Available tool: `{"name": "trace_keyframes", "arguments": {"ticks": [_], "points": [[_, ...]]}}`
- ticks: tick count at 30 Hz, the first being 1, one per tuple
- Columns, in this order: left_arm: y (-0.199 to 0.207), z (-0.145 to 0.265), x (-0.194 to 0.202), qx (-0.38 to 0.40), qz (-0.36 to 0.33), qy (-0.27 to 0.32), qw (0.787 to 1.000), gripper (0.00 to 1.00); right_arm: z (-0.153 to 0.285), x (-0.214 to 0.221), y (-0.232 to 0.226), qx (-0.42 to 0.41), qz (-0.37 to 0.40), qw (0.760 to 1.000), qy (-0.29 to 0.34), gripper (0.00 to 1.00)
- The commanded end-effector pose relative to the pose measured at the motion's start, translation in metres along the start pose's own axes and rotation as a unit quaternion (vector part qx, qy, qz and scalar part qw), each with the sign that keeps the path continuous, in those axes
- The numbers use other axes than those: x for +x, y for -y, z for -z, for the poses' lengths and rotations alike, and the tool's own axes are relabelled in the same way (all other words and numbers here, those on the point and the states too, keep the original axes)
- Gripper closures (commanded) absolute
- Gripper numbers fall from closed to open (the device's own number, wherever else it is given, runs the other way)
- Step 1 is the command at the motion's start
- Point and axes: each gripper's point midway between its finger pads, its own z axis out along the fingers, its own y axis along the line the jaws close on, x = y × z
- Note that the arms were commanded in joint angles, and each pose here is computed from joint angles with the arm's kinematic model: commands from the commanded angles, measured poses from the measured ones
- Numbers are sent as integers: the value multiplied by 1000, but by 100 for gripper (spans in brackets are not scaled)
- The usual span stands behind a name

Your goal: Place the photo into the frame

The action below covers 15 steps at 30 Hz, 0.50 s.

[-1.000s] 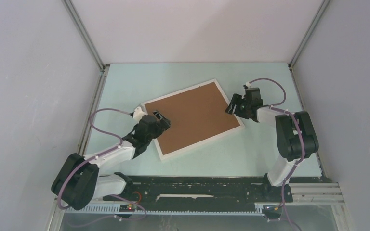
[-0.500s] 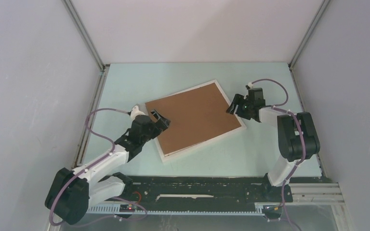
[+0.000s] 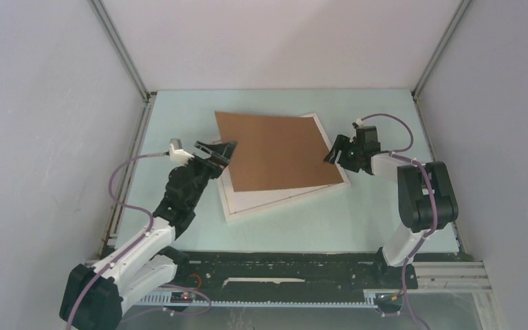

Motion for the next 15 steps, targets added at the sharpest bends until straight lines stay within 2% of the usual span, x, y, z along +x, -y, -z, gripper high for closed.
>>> {"name": "trace_keyframes", "arguments": {"ticks": [1,10,13,15], "points": [[120,54,37,243,96,-153,953,9,39,72,-98,-192,-54,965,-169,24],[120,42,42,230,105,-172,952,11,41,69,-97,-189,-52,967,-162,24],[97,31,52,163,99,-188,963,13,41,69,-95,-186,-49,968,-161,24],[76,28,57,107,75,-195,972,10,41,68,-93,-184,-49,969,-160,24]]}}
